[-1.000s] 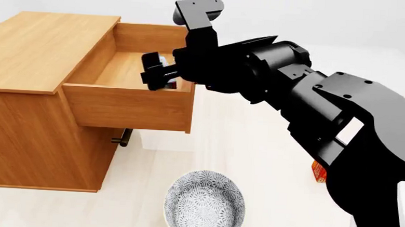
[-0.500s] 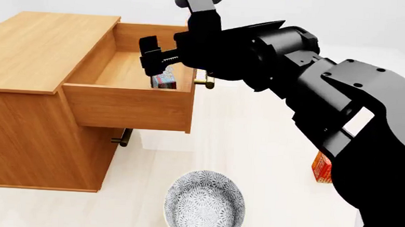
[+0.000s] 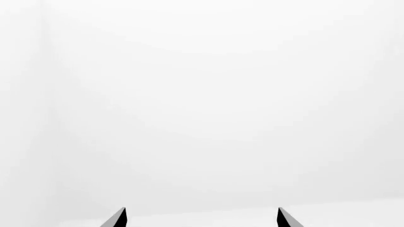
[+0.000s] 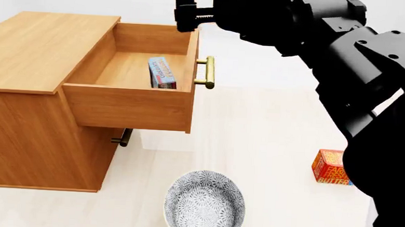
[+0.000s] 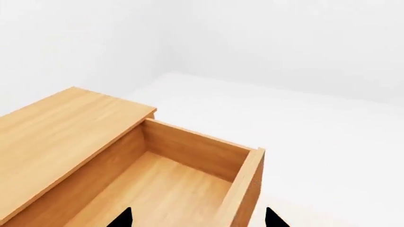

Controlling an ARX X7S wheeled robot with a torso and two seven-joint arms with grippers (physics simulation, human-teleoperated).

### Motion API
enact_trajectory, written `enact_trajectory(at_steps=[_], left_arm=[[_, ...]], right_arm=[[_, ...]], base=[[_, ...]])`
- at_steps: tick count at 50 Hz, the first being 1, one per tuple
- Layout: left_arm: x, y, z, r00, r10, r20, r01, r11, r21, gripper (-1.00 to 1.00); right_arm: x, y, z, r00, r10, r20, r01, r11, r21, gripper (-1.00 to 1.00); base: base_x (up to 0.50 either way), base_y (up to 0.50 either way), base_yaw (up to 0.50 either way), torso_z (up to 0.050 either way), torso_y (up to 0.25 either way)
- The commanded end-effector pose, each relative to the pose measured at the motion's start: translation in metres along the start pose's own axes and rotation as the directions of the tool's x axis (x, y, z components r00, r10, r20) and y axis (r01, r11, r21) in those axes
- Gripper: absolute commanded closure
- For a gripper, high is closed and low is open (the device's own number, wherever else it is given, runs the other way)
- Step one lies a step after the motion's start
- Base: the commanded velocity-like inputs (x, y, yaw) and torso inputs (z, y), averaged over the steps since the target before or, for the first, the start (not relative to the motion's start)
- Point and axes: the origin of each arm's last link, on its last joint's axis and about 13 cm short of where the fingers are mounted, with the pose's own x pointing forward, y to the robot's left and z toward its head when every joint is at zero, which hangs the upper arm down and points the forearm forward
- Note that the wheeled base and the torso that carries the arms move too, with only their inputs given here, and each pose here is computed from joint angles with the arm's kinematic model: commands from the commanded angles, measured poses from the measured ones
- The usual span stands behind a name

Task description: Put the chocolate pudding in the top drawer of the cabinet and close it.

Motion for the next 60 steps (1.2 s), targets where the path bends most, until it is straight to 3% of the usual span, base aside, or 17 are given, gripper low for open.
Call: enact_trajectory(at_steps=[1, 10, 24, 39, 60], left_arm=[[0.0, -0.009, -0.004, 0.999, -0.036, -0.009, 0.036, 0.999, -0.006, -1.0], [0.008, -0.027, -0.015, 0.996, -0.086, -0.018, 0.086, 0.996, -0.013, -1.0], [0.017, -0.071, -0.027, 0.974, -0.224, -0.028, 0.223, 0.974, -0.039, -1.0], [0.02, -0.108, -0.041, 0.938, -0.344, -0.038, 0.341, 0.938, -0.066, -1.0], [0.006, -0.153, -0.053, 0.874, -0.484, -0.046, 0.477, 0.872, -0.109, -1.0]], right_arm=[[-0.013, -0.031, 0.01, 0.992, -0.12, 0.029, 0.119, 0.992, 0.035, -1.0], [-0.027, -0.057, 0.011, 0.978, -0.204, 0.042, 0.201, 0.977, 0.064, -1.0], [-0.07, -0.093, 0.001, 0.937, -0.347, 0.04, 0.341, 0.934, 0.101, -1.0], [-0.128, -0.111, -0.015, 0.876, -0.481, 0.032, 0.475, 0.872, 0.123, -1.0], [-0.175, -0.119, -0.041, 0.811, -0.585, 0.001, 0.578, 0.802, 0.151, -1.0]], base=[[0.0, 0.0, 0.0, 0.0, 0.0], [0.0, 0.0, 0.0, 0.0, 0.0], [0.0, 0.0, 0.0, 0.0, 0.0], [0.0, 0.0, 0.0, 0.0, 0.0], [0.0, 0.0, 0.0, 0.0, 0.0]])
